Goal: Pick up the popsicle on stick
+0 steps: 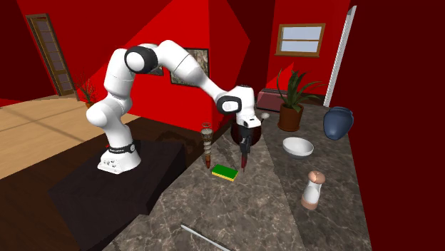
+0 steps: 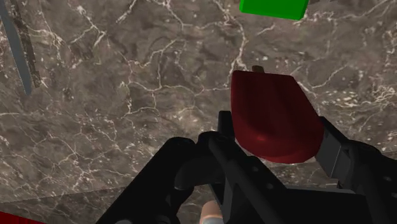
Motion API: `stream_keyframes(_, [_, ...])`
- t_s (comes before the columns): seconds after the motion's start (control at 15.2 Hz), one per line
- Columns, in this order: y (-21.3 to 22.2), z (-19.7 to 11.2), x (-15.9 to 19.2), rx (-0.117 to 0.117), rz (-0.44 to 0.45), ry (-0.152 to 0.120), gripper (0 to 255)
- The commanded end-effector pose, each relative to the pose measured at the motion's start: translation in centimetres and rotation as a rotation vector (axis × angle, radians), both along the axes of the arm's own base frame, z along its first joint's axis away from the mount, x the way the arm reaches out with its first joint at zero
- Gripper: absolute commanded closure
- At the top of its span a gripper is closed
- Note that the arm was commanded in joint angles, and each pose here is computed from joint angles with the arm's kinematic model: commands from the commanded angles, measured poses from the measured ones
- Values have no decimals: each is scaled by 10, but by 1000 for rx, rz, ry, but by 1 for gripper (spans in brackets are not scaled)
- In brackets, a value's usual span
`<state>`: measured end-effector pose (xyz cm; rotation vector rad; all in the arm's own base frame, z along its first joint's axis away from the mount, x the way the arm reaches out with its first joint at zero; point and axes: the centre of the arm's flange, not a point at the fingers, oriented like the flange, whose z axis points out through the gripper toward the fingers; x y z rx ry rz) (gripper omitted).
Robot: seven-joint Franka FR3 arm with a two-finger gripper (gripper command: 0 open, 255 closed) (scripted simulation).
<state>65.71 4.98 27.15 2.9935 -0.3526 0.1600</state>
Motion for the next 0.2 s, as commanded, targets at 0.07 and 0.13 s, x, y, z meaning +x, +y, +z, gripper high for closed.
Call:
stream_keyframes(0.07, [-1,13,0,0,0,0,255])
stream_keyframes(0.13, [-1,13,0,0,0,0,255])
